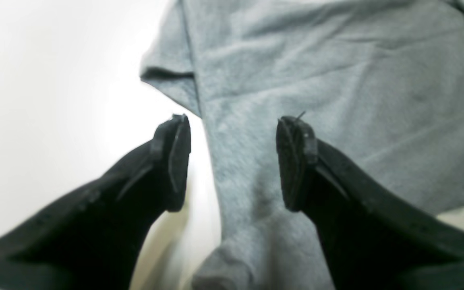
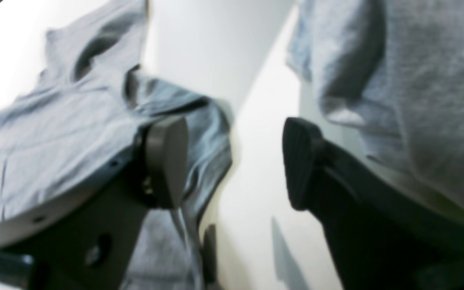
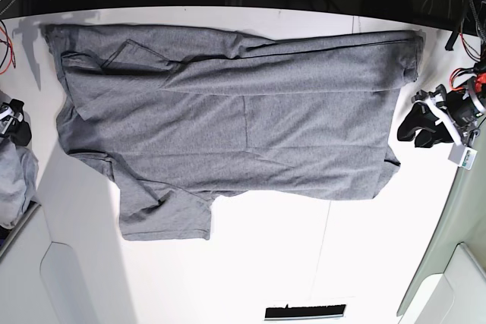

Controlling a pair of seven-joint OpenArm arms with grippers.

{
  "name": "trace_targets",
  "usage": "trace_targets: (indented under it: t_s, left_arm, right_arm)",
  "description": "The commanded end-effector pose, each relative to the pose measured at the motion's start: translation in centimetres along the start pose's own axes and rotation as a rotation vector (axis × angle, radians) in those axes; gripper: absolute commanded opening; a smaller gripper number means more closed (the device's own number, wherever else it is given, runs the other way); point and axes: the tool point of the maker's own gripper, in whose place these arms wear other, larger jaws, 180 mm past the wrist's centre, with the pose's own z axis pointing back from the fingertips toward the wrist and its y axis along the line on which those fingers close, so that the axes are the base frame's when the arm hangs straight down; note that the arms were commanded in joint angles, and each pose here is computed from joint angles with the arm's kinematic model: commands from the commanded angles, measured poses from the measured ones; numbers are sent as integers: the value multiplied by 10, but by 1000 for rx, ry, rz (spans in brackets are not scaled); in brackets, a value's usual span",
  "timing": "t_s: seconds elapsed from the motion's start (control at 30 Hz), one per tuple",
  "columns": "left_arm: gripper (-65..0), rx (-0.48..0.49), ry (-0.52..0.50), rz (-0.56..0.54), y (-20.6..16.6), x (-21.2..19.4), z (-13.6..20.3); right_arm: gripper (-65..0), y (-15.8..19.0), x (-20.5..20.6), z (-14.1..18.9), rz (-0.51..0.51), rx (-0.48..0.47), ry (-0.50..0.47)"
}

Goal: Layout the t-shirt on the table in an organized manner, then fold the t-shirt properly
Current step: 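Release and regrasp the folded shirt edge with both grippers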

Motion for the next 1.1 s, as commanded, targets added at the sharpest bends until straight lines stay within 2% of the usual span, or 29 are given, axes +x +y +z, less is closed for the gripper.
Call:
trace_targets:
  t_s: [0.0,0.1,0.2,0.33,0.47,0.6,0.77,0.87,0.97,1.07]
  left_arm:
    - [-289,0,-56,-19,7,26,-3]
    - [-289,39,-37,13,24,34,-26]
    - [-289,68,-34,50,40,46,-43]
    - [-289,93,-29,81,53,60,-63]
    - [-289,106,2,176,55,57,-85]
    - [-289,87,24,239,45,46,-101]
    - [-289,67,53,224,30,37,-113]
    - [-292,80,56,232,29,36,-115]
    - [-347,130,73,222,38,32,-114]
    - [-452,137,72,212,40,32,-113]
  right_arm:
    - [-281,0,28,-3,8,8,-63]
    - [-281,5,30,-29,-20,29,-45]
    - [-281,12,32,-54,2,23,-18]
    - [-281,18,41,-81,56,-34,6]
    - [-281,31,36,-104,121,-49,89]
    - [-281,55,21,-121,131,-5,129]
    - [-281,99,-3,-135,142,112,163]
    - [-282,114,-8,-140,134,140,165]
    - [-292,118,-10,-141,133,147,167]
    - [-414,117,-11,-141,149,140,176]
